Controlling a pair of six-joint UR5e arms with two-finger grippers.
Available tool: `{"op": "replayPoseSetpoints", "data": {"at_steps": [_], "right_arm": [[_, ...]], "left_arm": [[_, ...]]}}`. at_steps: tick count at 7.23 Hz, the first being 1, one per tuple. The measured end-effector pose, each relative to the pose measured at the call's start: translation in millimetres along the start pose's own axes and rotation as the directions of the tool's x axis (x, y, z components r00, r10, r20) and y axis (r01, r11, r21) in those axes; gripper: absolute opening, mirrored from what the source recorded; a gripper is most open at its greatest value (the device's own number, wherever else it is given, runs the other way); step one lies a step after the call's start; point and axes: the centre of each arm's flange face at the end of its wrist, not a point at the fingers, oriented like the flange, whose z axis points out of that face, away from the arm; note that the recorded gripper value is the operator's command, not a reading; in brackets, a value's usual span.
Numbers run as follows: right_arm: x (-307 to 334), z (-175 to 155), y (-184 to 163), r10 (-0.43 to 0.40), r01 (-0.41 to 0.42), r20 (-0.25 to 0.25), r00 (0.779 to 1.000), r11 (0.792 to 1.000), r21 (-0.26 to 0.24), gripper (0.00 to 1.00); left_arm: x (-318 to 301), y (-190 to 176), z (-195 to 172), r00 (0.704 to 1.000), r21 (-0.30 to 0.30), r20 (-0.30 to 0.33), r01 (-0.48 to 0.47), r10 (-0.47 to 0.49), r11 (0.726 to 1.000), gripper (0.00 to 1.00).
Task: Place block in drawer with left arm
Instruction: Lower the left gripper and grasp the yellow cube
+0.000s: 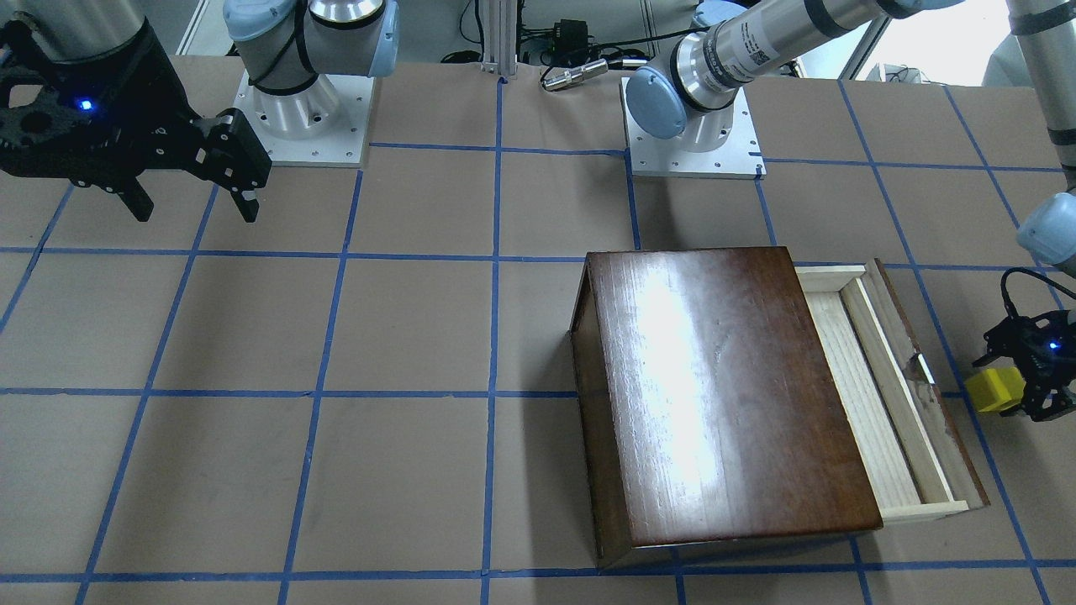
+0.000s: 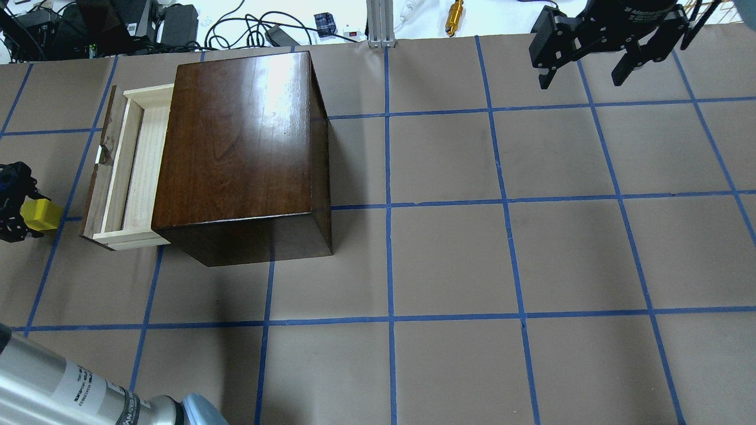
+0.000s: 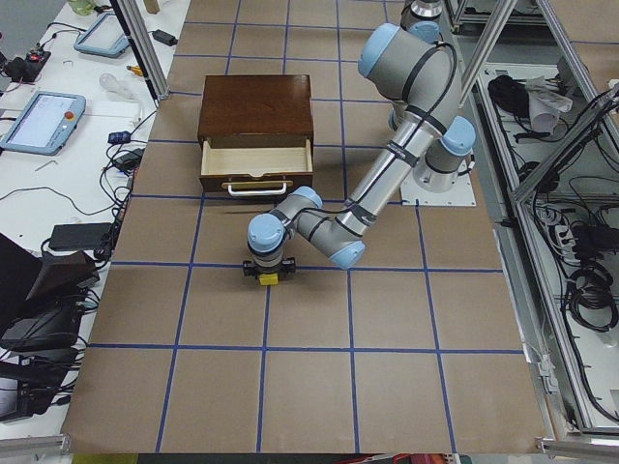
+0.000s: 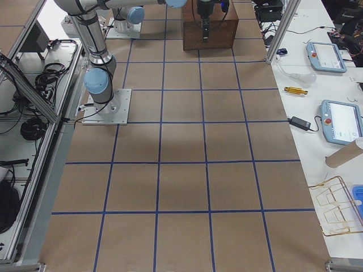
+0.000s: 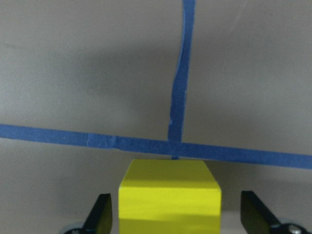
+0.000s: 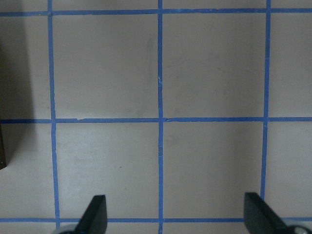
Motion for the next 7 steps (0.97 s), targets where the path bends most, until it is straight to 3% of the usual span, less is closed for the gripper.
{"op": "replayPoseSetpoints", "data": {"at_steps": [1,2,5,7], "right_arm": [[0.0,-0.2,0.1,0.000,0.000,0.000,1.000,1.000,0.000,1.00],[0.0,-0.3,0.2,0.000,0.000,0.000,1.000,1.000,0.001,1.00],[0.1,-0.3,0.2,0.000,0.000,0.001,1.000,1.000,0.001,1.00],[0.2,-0.3,0.2,0.000,0.000,0.000,1.000,1.000,0.001,1.00]], "left_arm": [[0.1,0.0,0.5,1.000,0.000,-0.001,-0.001,0.001,1.000,0.29],[0.2,0.1,0.6,1.000,-0.002,-0.002,-0.001,0.001,1.000,0.22],[0.1,0.6,-1.1,1.000,-0.007,-0.002,0.004,-0.004,1.000,0.15],[-0.6,0.9,-7.9,1.000,-0.013,0.006,0.007,-0.007,1.000,0.05]]}}
